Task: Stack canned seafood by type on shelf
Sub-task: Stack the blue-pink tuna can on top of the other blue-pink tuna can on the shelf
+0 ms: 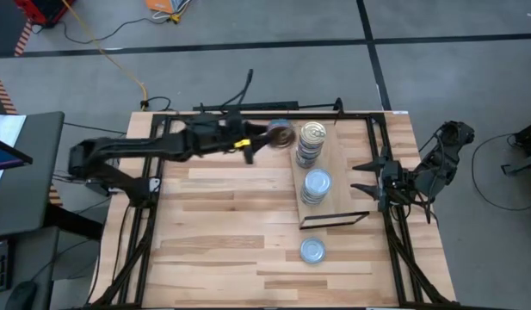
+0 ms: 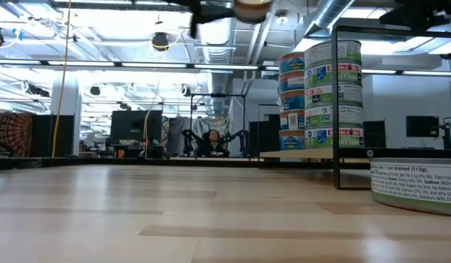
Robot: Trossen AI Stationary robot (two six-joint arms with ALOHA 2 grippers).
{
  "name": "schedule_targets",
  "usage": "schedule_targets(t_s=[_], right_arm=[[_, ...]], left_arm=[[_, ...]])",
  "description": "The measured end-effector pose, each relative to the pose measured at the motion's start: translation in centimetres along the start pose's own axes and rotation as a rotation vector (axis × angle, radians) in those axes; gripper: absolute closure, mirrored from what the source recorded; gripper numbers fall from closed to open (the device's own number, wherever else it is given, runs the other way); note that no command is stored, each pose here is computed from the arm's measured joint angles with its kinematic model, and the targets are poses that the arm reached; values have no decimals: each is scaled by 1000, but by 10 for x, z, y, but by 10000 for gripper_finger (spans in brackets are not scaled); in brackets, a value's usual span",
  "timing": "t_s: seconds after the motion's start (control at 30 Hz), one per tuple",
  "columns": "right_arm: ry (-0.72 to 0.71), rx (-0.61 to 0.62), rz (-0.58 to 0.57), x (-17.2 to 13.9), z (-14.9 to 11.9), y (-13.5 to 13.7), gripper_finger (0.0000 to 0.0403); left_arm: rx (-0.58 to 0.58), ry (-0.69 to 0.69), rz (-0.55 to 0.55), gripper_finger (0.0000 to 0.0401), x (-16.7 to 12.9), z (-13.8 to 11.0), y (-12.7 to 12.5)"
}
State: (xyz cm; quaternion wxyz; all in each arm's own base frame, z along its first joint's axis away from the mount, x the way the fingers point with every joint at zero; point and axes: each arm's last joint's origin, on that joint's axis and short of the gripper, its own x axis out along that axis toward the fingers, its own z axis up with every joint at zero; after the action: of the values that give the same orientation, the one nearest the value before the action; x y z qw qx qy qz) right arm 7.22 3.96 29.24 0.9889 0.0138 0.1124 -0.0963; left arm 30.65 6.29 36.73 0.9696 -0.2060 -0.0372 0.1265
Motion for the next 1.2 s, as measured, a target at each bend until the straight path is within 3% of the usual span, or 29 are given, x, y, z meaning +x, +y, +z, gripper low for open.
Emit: schedule_targets(t_s=[0.2,0.43,0.77,1.0,1.2], right_arm=[[-3,4,-1,0,0,0,126],[4,-24,-5,2,-5,1,126],[2,-22,-5,2,-5,2,126],[-10,-5,-1,2,-3,2,126],[-14,2,2,2,-3,2,126]], left_arm=[[-119,-122,-109,219,51,-16,20],[-147,-50,-252,210,104,-17,21],[-101,76,-159,213,129,-9,19],[-236,142,-41,212,129,-13,37],[-302,127,-20,212,128,-11,39]])
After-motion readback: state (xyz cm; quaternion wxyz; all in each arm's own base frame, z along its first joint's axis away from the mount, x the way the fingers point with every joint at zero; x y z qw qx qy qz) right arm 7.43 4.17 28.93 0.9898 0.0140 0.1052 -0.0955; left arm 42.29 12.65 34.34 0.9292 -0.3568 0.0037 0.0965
